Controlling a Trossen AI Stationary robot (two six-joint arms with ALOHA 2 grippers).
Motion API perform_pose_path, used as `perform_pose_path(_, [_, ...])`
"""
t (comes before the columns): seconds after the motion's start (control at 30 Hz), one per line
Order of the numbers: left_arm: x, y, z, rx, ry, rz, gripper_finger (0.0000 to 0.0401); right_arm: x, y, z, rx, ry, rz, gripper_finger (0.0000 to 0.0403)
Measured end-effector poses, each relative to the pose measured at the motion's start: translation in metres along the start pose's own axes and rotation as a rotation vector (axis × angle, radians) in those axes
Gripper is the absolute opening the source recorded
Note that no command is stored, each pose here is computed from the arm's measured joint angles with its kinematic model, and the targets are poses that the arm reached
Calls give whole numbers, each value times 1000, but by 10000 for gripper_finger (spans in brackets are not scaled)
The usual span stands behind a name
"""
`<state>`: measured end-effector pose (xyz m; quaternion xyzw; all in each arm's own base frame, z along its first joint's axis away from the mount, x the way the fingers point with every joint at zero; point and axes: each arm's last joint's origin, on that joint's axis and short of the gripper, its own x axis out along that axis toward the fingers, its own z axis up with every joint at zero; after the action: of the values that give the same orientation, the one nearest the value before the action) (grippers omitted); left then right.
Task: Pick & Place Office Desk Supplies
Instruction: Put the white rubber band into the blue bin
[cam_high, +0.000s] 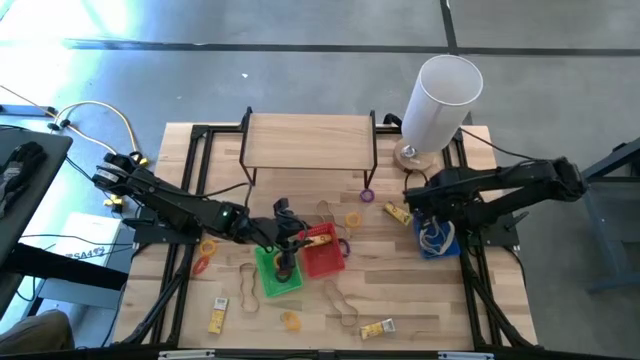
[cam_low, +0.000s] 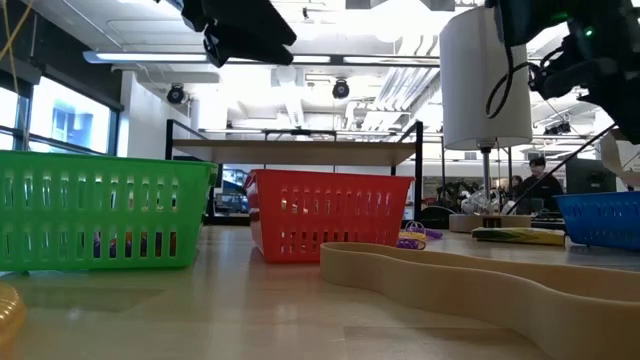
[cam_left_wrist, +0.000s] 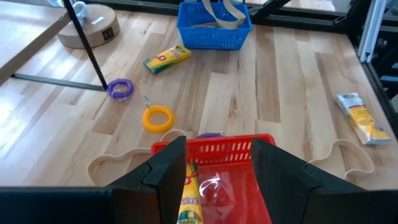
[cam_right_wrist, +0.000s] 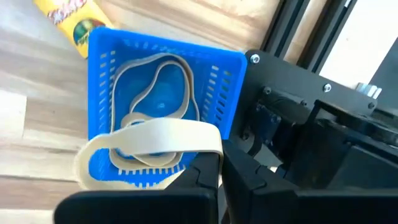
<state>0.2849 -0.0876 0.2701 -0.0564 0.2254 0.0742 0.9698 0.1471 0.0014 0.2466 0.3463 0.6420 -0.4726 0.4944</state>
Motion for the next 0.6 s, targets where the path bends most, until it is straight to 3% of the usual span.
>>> perform_pose_path(0.6, [-4, -8, -6, 40, 30, -21, 174, 0, -5, 13, 18, 25, 8, 3])
